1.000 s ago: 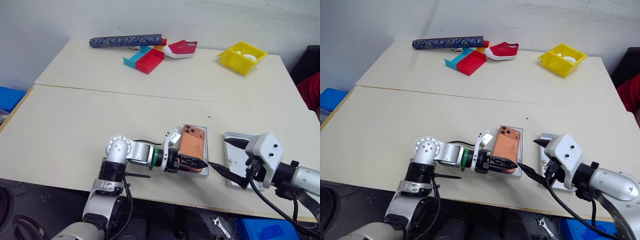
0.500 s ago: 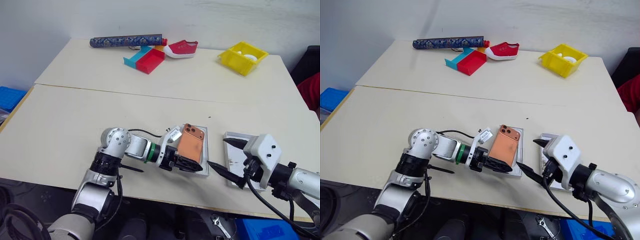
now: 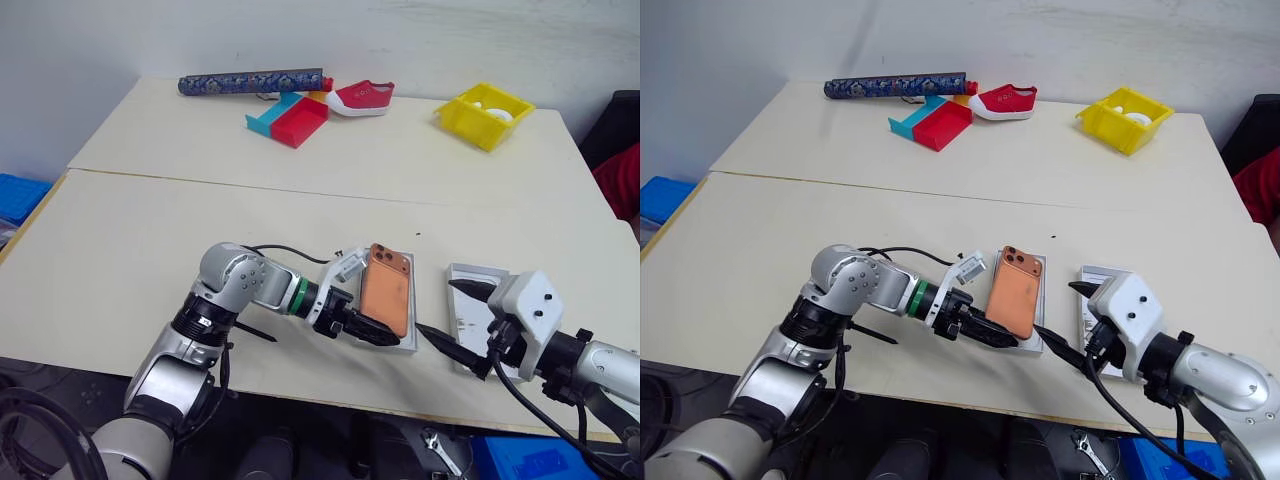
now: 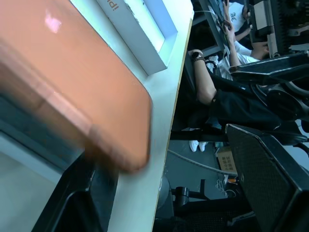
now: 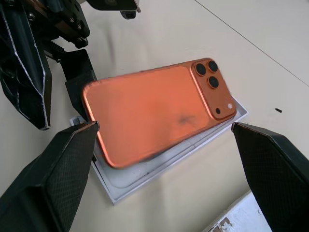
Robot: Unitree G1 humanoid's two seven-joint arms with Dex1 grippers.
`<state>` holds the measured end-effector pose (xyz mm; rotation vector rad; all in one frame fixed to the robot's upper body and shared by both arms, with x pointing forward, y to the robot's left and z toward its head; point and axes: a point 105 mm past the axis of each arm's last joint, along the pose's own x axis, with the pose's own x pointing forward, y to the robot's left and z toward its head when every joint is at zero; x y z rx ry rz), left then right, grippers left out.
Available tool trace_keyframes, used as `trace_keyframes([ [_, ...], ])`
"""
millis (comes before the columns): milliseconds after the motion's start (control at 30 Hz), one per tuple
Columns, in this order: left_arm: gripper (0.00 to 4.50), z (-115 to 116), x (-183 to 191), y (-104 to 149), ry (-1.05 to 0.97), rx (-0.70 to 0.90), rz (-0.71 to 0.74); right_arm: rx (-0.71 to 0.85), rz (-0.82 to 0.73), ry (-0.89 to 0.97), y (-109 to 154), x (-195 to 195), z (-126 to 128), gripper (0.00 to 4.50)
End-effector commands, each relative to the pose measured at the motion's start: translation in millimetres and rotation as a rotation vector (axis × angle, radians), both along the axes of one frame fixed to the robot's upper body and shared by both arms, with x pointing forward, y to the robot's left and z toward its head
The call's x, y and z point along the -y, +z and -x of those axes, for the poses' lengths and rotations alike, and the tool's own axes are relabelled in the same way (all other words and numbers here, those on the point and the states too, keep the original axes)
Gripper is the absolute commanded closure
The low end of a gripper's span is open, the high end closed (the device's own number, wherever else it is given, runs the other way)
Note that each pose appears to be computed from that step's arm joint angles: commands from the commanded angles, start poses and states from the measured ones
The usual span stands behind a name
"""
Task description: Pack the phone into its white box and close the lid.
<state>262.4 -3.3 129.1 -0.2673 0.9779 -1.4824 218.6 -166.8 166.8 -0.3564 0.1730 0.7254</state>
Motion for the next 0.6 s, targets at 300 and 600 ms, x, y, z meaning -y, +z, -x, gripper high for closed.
trace_keyframes([
  [300,0.96,-3,-15,19,-0.042,0.128,0.01,0.057,0.001,0.004,8,-3,5,0.0],
  [600,0.8,-19,-74,75,-0.027,0.584,0.271,-0.004,-0.061,-0.268,-2,22,10,0.0],
])
